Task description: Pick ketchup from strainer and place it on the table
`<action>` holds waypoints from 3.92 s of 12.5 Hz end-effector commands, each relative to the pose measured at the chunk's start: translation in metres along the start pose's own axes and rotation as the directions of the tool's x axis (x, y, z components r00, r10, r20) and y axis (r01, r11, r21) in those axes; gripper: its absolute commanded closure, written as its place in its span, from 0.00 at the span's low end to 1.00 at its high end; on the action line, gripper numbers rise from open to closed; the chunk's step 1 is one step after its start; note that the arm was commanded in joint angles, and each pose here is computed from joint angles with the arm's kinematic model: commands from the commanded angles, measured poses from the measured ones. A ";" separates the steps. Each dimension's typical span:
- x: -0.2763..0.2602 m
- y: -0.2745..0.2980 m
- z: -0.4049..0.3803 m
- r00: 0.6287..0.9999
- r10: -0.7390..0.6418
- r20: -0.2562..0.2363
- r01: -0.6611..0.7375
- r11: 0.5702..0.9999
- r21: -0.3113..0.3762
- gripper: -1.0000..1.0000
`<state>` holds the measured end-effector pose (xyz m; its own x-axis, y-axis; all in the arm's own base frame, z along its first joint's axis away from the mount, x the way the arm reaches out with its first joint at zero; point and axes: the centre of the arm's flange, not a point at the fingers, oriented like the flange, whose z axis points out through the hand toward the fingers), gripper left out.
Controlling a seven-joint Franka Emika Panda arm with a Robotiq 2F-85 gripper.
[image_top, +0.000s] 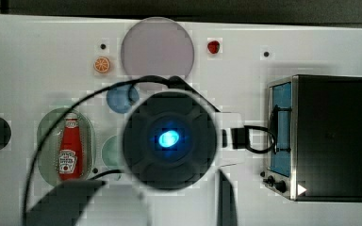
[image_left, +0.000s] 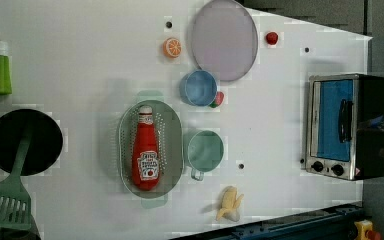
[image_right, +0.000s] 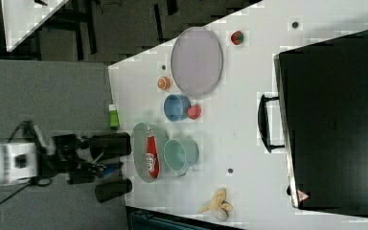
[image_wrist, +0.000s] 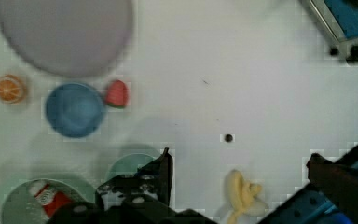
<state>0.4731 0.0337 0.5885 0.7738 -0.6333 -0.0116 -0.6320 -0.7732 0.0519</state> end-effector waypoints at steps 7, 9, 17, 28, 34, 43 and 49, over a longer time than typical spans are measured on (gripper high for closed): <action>-0.148 -0.173 0.078 0.919 -0.393 0.024 0.394 0.919 -0.024 0.00; -0.187 -0.199 0.101 0.878 -0.477 0.036 0.477 0.879 -0.011 0.00; -0.255 -0.234 0.227 0.858 -0.514 -0.013 0.513 0.853 0.101 0.00; -0.255 -0.241 0.384 0.842 -0.536 0.060 0.522 0.838 0.162 0.00; -0.258 -0.251 0.415 0.853 -0.515 0.087 0.499 0.853 0.155 0.29; -0.271 -0.262 0.337 0.841 -0.541 -0.009 0.535 0.829 0.159 0.40; -0.243 -0.270 0.212 0.910 -0.404 0.098 0.393 0.913 0.111 0.40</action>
<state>0.4279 0.4067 0.3536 0.9571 -0.2522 -0.1426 -0.2636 -0.9623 -0.0674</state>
